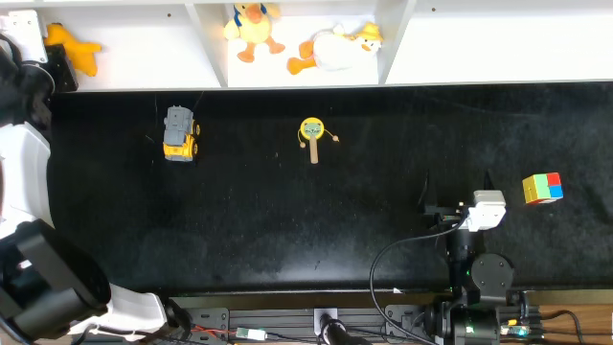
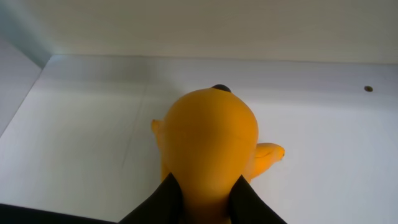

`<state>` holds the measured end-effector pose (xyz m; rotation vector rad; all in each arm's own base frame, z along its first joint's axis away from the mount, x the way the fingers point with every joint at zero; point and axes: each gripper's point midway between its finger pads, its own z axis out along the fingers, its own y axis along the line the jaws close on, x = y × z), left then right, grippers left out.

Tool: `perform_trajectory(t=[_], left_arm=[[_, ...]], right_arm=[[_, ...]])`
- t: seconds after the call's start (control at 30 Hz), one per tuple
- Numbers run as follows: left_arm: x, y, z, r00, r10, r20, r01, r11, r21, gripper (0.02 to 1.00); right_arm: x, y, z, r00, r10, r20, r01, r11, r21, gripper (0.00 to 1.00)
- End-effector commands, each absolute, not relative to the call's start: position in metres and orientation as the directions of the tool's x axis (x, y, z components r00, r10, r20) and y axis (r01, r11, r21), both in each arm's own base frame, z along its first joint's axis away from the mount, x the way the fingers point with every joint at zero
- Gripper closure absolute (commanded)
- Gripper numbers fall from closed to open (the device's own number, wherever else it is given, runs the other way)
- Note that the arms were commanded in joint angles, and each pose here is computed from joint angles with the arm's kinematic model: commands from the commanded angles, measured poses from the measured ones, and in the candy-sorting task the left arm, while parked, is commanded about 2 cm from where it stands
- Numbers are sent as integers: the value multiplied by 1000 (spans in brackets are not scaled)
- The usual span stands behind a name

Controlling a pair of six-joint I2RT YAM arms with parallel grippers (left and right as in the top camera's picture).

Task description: Store Toys

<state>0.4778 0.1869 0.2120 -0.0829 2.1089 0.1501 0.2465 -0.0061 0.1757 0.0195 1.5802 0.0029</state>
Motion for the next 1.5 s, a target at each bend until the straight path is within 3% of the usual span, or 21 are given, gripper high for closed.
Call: perform_trajectory(t=[0.03,0.23,0.37,0.57,0.83,1.17,1.5], left_arm=[[486,185,202,-526,-11,-851,-113,992,57,805],[487,185,203,-521,-8,-853,-112,992,59,779],[488,184,203,-520,-6,-854,-110,992,60,704],[489,184,204,-515,-3,-857,-109,992,62,367],[490,184,206,-509,0,-861,-109,992,64,104],[493,180,209,-496,8,-868,-97,993,65,20],[492,178,212,-494,12,-869,-95,993,67,20]], right_arm=[[247,-6,172,-11,12,-1000,9,1000,12,5],[247,-6,172,-11,12,-1000,9,1000,12,5],[247,-6,172,-11,12,-1000,9,1000,12,5],[247,-6,172,-11,12,-1000,9,1000,12,5],[247,-6,172,-11,12,-1000,9,1000,12,7],[247,-6,172,-11,12,-1000,9,1000,12,7],[247,-6,172,-11,12,-1000,9,1000,12,5]])
